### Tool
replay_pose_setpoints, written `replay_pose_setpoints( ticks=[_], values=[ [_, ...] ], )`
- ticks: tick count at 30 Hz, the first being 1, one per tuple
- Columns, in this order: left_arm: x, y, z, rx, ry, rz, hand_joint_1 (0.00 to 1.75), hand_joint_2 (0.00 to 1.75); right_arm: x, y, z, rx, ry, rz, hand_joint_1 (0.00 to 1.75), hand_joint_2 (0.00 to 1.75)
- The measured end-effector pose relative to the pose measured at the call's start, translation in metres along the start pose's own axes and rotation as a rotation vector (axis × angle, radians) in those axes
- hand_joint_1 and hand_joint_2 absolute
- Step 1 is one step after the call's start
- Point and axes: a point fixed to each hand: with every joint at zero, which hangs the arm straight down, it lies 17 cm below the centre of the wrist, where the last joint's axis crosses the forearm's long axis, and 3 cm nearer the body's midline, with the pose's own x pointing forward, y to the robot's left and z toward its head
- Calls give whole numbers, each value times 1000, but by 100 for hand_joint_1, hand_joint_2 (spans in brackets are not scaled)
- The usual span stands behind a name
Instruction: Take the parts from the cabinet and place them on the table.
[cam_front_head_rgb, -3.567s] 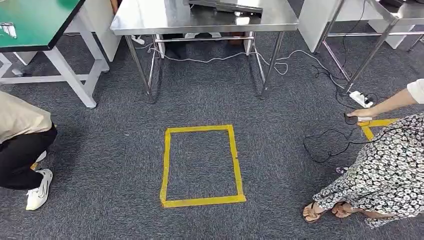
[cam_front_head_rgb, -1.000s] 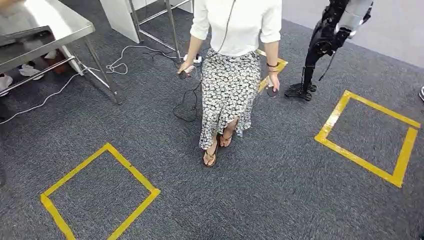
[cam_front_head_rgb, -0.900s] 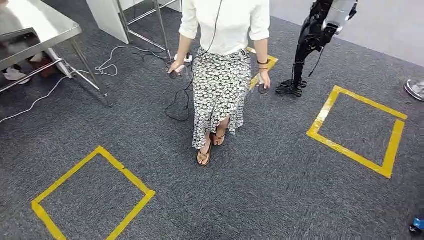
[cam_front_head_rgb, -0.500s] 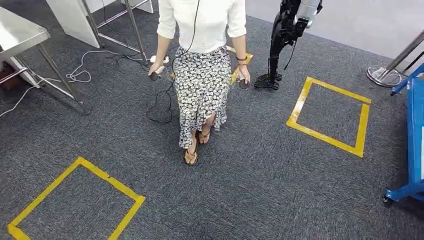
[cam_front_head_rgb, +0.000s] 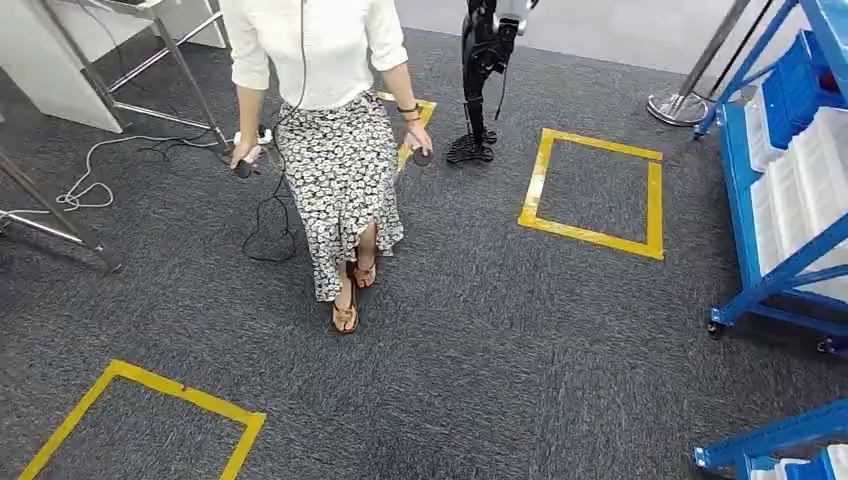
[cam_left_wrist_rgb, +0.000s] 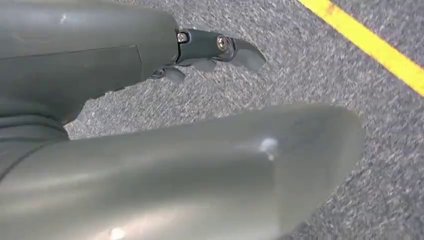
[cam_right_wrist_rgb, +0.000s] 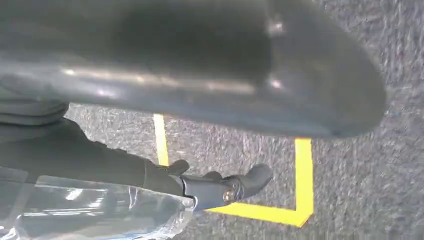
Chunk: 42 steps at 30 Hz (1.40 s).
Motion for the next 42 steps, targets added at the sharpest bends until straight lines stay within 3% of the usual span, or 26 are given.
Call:
replay_pose_setpoints(
  ticks=[42],
  values=[
    [-8,5,1,41,31,42,0,0,2,11,3,37,1,18,0,0]
  ],
)
